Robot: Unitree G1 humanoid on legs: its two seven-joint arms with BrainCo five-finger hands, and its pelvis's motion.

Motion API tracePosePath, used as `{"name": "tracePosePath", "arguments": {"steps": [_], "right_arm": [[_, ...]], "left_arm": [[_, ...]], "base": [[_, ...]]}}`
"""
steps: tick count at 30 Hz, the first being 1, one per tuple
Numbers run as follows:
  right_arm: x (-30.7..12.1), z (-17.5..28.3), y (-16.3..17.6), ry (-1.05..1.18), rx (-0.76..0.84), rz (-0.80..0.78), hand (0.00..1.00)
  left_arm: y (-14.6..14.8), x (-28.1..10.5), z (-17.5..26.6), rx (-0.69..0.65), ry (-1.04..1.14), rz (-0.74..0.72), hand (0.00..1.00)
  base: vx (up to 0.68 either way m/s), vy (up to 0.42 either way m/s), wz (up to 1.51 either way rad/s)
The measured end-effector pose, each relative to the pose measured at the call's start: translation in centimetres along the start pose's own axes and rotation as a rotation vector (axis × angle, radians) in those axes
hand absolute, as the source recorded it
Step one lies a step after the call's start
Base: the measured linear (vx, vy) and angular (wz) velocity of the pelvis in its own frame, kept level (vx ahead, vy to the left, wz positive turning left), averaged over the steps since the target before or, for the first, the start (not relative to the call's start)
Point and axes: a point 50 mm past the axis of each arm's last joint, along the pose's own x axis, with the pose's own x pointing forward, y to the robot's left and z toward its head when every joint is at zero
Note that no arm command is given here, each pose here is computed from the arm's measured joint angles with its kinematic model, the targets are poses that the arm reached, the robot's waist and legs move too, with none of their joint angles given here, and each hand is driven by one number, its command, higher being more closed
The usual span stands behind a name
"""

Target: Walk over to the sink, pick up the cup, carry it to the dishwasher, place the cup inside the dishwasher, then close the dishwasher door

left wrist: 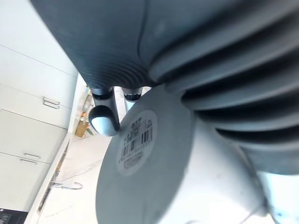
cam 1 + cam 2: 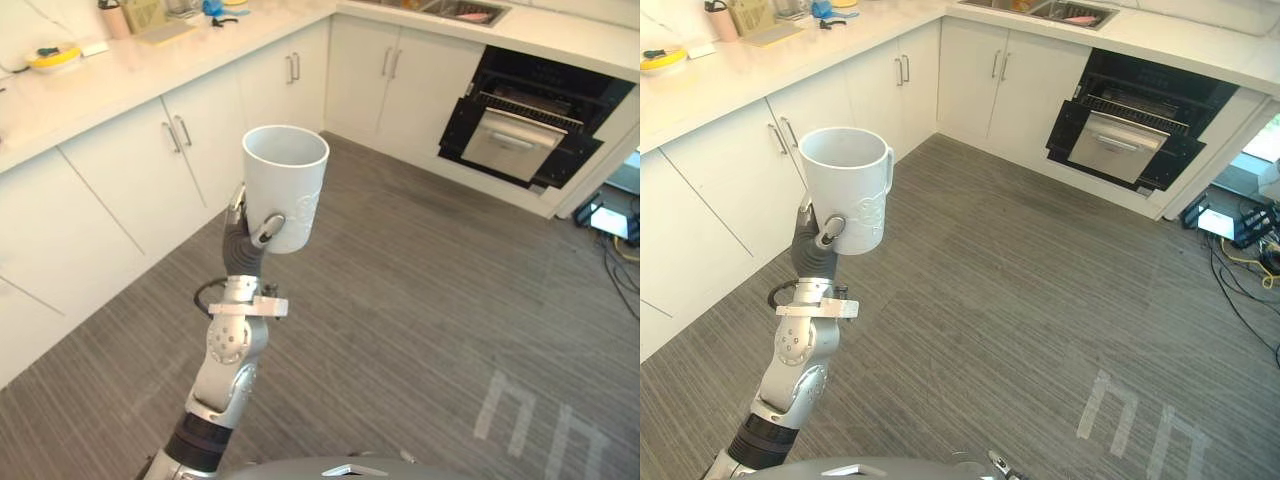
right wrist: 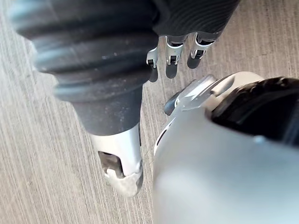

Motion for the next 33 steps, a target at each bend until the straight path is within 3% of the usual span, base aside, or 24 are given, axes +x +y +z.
{"name": "tracePosePath", "arguments": {"steps": [6, 11, 20, 27, 33], "right_arm": [[0.0, 1.4, 0.5, -0.019, -0.117, 0.025, 0.0], [0.1, 1.5, 0.7, -0.012, -0.11, 0.023, 0.0], [0.3, 2.1, 2.8, -0.028, -0.191, 0.071, 0.0], [0.1, 1.7, 2.6, -0.086, -0.139, 0.087, 0.0], [-0.2, 2.8, 2.8, -0.169, -0.106, 0.147, 0.0]], "left_arm": [[0.7, -2.1, 0.2, 0.005, 0.046, 0.037, 1.0], [0.2, -1.6, 0.1, -0.001, 0.051, -0.061, 1.0], [2.8, -3.4, -0.1, 0.016, 0.114, 0.044, 1.0], [-1.0, -3.9, -1.2, -0.061, 0.168, -0.17, 1.0], [-2.0, -2.4, -1.3, -0.047, 0.144, -0.231, 1.0]], "base": [[-0.03, -0.001, 0.05], [0.08, 0.083, 0.58], [0.21, 0.132, -0.35], [0.31, 0.022, -0.04], [0.35, -0.079, 0.22]]}}
